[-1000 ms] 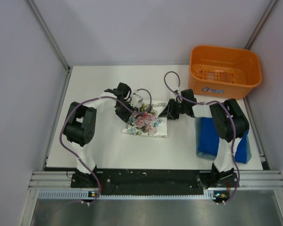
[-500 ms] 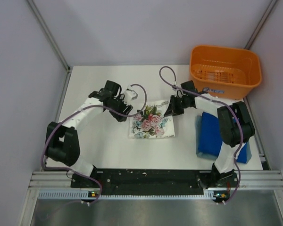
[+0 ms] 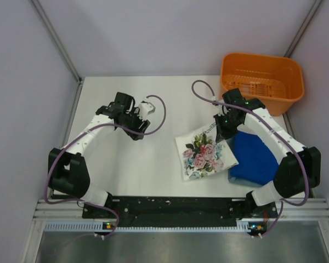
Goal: Fold and stack the t-shirts
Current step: Put the neatly folded tshirt into the corner of the board with the right arm
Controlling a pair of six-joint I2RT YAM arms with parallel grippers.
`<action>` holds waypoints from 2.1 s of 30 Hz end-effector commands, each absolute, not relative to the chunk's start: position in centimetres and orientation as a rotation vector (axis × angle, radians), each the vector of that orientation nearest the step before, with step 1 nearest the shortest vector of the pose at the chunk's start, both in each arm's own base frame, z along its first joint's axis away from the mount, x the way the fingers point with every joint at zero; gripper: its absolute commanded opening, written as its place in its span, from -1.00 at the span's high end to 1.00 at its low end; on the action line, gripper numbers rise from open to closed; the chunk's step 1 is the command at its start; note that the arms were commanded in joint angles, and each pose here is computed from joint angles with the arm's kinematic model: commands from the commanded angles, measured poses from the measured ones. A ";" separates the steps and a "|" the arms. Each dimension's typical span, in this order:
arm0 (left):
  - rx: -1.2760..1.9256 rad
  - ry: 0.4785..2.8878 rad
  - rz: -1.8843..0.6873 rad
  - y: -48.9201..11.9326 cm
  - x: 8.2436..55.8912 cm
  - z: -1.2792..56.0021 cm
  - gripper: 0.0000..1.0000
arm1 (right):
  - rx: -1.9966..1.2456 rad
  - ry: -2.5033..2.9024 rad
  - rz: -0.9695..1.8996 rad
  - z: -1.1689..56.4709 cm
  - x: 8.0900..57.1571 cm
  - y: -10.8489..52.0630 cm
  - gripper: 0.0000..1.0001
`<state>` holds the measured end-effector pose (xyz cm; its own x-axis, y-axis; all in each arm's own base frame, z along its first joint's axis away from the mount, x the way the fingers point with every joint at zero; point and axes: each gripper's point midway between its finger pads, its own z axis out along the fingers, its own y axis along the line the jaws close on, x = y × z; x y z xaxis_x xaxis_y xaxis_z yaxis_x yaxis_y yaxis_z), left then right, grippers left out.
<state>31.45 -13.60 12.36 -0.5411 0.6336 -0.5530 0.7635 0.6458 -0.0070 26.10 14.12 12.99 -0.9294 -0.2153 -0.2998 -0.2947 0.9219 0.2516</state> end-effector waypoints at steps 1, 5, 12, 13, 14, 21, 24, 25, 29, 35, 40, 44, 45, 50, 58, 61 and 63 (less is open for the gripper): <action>1.120 2.302 -0.354 -14.0 31.6 13.2 -0.21 | -0.444 2.850 0.119 16.8 23.8 9.4 1.00; 1.123 2.292 -0.345 -14.0 31.8 13.4 -0.21 | -0.453 2.861 -0.049 18.1 23.2 7.0 1.00; 1.136 2.276 -0.319 -13.7 31.9 13.7 -0.21 | -0.484 2.768 -0.201 22.0 23.7 4.9 1.00; 1.137 2.272 -0.319 -13.7 31.9 13.7 -0.21 | -0.515 2.762 -0.215 22.3 23.7 4.7 1.00; 1.138 2.269 -0.317 -13.7 31.9 13.7 -0.21 | -0.554 2.760 -0.245 22.6 23.5 4.2 1.00; 1.140 2.264 -0.295 -13.5 32.2 13.8 -0.21 | -0.595 2.795 -0.442 22.9 21.7 1.3 1.00; 1.140 2.272 -0.300 -13.6 32.2 13.6 -0.21 | -0.568 2.760 -0.493 24.3 21.3 0.4 1.00; 1.137 2.275 -0.300 -13.5 32.2 13.6 -0.21 | -0.561 2.742 -0.486 24.8 21.3 0.4 1.00; 1.140 2.271 -0.299 -13.5 32.3 13.6 -0.21 | -0.600 2.694 -0.464 26.0 20.2 0.0 1.00; 1.140 2.271 -0.306 -13.7 32.3 13.8 -0.21 | -0.766 2.758 -0.520 22.4 17.9 -1.3 1.00; 1.146 2.268 -0.346 -14.1 31.9 13.8 -0.21 | -0.798 2.732 -0.599 20.5 18.2 -3.1 1.00; 1.150 2.268 -0.371 -14.4 31.8 13.8 -0.21 | -0.735 2.656 -0.671 19.7 20.6 -5.0 1.00; 1.151 2.267 -0.375 -14.4 31.7 13.9 -0.21 | -0.722 2.626 -0.705 19.4 21.4 -5.4 1.00; 1.155 2.259 -0.380 -14.4 31.4 14.0 -0.22 | -0.697 2.513 -0.767 16.6 23.9 -6.3 0.89; 1.145 2.238 -0.508 -16.5 31.4 14.8 -0.21 | -0.009 2.320 -0.759 19.5 26.5 -11.3 -0.50; 1.161 2.196 -0.629 -19.7 31.4 16.2 -0.18 | 0.103 2.227 -0.493 21.8 28.2 -9.7 -0.52; 1.171 2.162 -0.745 -23.1 31.3 17.2 -0.18 | 0.162 2.189 -0.383 22.4 28.5 -8.8 -0.65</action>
<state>31.10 -16.81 13.99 -0.4941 0.6253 -0.6040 0.8221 0.5622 -0.0904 24.67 -11.19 16.74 -0.8351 -0.1776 -0.5207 0.1161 0.8682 -0.4824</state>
